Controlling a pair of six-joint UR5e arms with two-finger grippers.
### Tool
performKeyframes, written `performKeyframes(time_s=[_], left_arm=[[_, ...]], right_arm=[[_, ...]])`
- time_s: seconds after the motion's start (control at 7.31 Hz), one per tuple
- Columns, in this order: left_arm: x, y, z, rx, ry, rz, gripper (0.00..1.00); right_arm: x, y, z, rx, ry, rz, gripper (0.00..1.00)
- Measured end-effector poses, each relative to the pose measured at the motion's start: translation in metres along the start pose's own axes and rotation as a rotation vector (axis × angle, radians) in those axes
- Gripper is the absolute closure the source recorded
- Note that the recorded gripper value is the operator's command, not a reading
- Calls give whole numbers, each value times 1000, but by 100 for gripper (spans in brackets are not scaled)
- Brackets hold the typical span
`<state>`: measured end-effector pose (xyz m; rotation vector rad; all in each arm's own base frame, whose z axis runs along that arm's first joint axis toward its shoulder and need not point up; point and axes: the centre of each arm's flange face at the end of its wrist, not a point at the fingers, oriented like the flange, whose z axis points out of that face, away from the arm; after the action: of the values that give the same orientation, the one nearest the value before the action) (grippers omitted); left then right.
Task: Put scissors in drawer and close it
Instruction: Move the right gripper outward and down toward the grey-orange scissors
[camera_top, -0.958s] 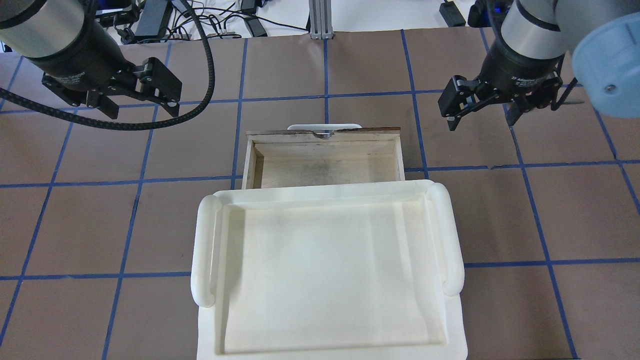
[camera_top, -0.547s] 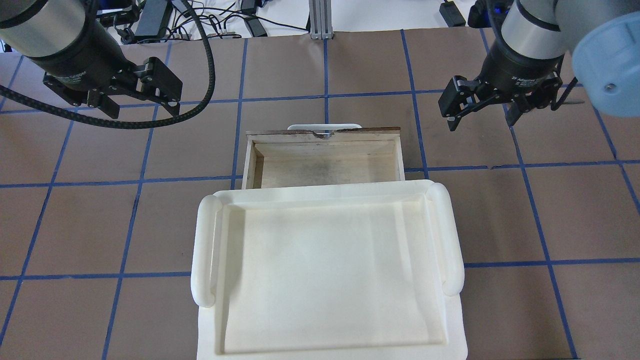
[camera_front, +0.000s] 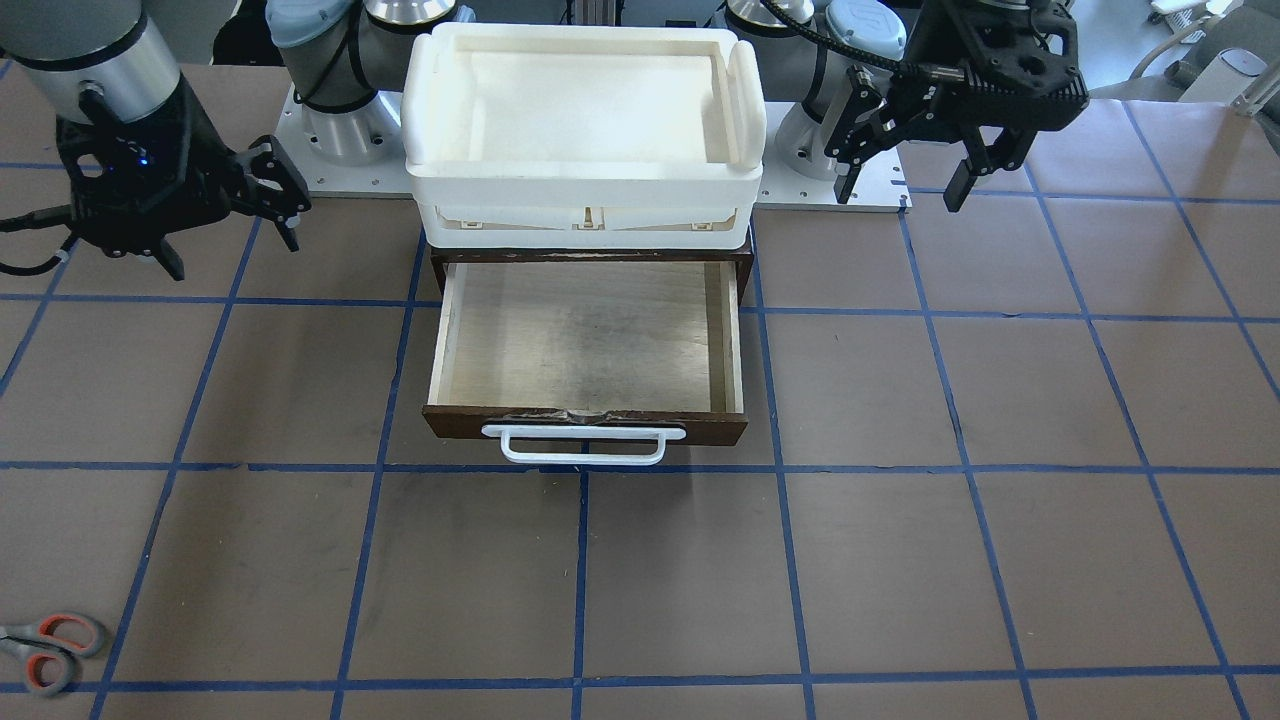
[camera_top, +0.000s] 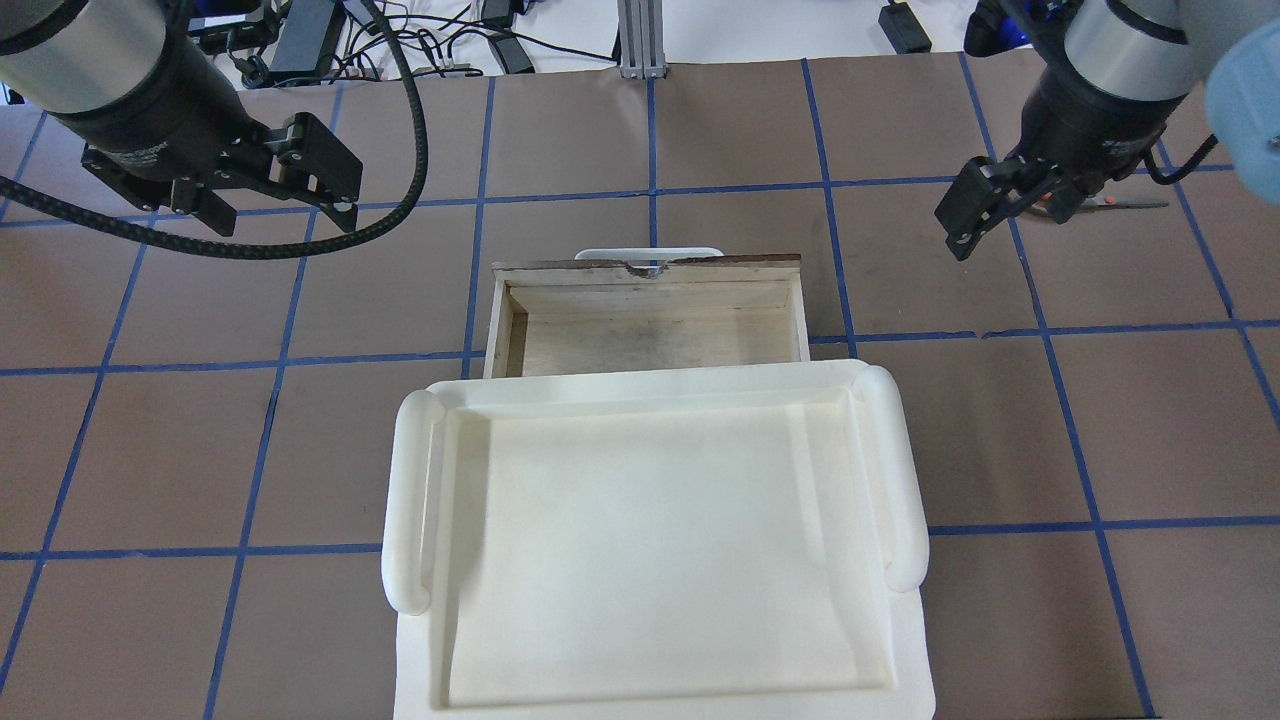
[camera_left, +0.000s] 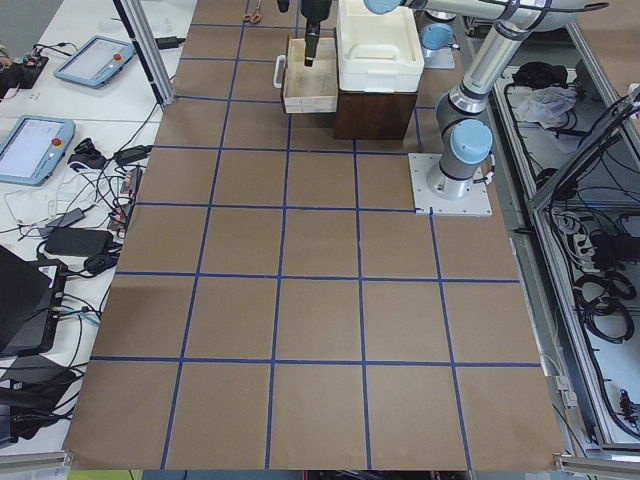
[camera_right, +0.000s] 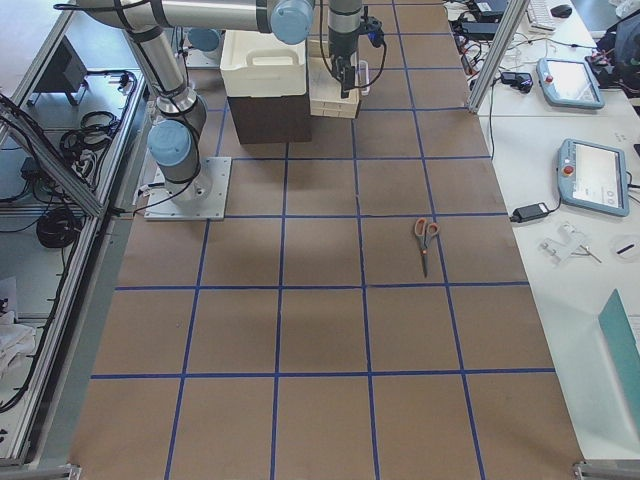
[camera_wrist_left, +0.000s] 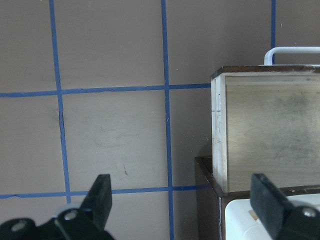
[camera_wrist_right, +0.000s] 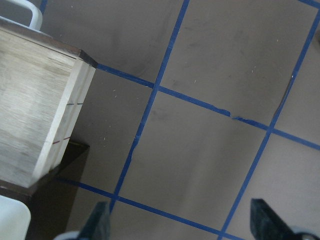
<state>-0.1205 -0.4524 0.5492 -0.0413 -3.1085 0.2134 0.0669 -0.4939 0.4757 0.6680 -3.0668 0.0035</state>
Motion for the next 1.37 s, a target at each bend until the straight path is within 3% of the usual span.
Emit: performKeyframes(time_s=[0.55, 1.09, 1.37], left_arm=[[0, 0, 0, -1, 0, 0, 0], [1, 1, 1, -2, 0, 2, 0], [1, 1, 1, -3, 0, 2, 0]], right_arm=[[64, -35, 55, -34, 76, -527, 0], [107, -67, 125, -45, 72, -622, 2], [154, -62, 151, -14, 49, -712, 3]])
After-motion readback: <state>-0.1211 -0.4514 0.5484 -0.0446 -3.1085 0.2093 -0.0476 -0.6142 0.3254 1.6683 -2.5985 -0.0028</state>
